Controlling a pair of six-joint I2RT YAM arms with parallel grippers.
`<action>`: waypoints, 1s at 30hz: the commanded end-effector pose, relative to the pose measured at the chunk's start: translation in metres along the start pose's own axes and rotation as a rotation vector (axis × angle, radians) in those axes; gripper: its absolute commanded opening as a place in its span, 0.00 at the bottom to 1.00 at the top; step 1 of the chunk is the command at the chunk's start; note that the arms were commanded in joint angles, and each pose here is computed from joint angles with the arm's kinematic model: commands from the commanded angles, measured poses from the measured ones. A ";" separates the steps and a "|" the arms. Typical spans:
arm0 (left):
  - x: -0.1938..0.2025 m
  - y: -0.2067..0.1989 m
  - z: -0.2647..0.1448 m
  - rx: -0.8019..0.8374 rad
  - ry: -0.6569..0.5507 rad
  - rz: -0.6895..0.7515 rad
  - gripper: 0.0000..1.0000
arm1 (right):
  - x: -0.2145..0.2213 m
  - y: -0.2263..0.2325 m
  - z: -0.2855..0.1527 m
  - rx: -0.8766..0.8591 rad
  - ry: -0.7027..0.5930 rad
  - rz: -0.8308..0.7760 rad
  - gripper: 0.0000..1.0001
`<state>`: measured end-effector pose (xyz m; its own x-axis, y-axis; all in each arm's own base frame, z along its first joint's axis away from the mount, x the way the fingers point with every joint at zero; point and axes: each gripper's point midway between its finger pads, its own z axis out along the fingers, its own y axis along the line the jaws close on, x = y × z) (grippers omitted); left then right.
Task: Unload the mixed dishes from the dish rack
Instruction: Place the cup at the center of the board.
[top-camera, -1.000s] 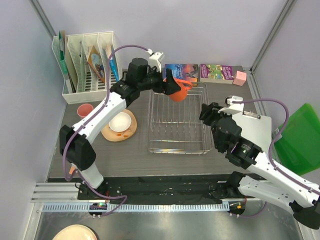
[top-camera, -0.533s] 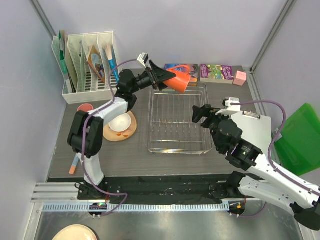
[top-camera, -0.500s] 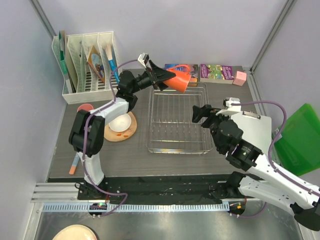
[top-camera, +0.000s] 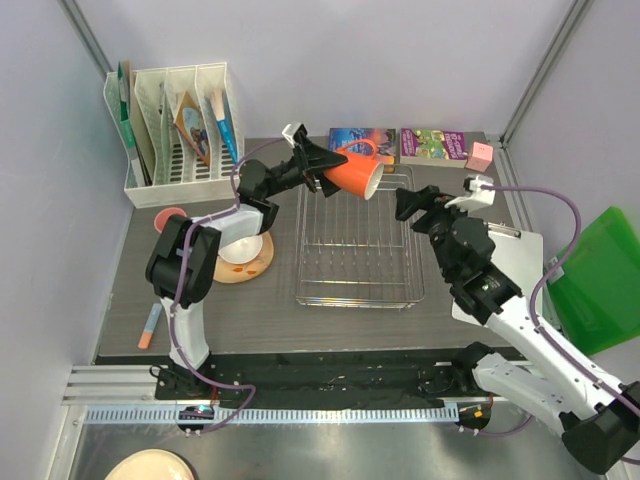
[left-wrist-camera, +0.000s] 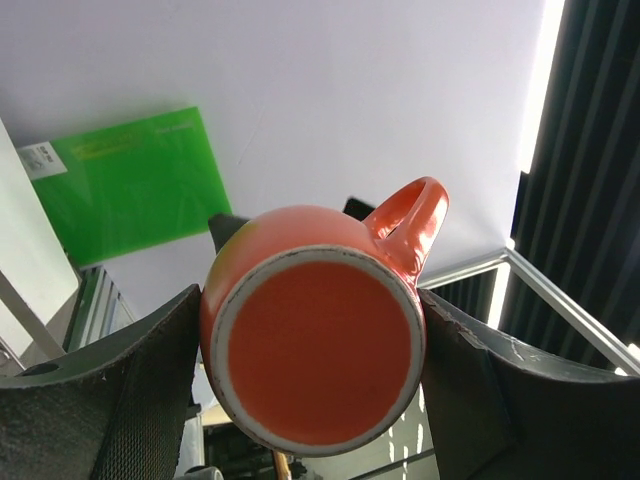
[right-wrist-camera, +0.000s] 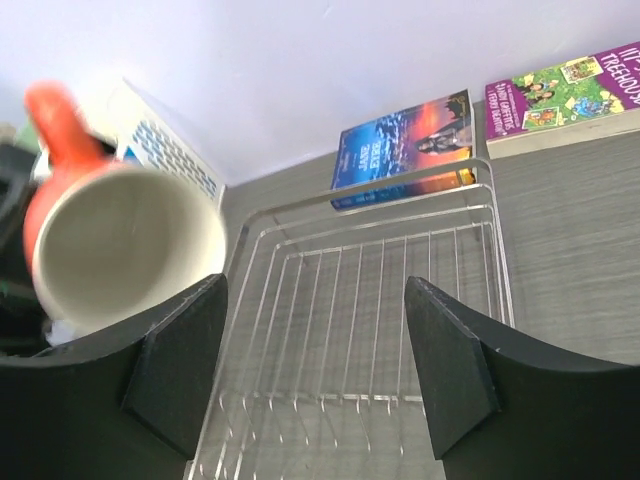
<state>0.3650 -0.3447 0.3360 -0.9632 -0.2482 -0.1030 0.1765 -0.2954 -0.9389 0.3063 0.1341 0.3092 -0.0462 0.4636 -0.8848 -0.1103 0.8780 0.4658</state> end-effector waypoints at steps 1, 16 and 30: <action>0.043 -0.090 -0.011 0.260 0.095 0.280 0.00 | -0.037 0.036 0.011 -0.217 -0.021 0.217 0.76; 0.040 -0.091 -0.009 0.264 0.084 0.280 0.00 | -0.020 0.085 0.013 -0.521 0.102 0.328 0.73; 0.057 -0.096 -0.010 0.257 0.107 0.290 0.00 | 0.013 0.087 0.052 -0.493 0.189 0.308 0.47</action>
<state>0.3467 -0.3432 0.3440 -0.9662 -0.2241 -0.1273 0.1933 -0.3032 -0.9331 0.3461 0.2176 0.2931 -0.3875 0.5945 -0.7046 -0.4095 0.5737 0.7093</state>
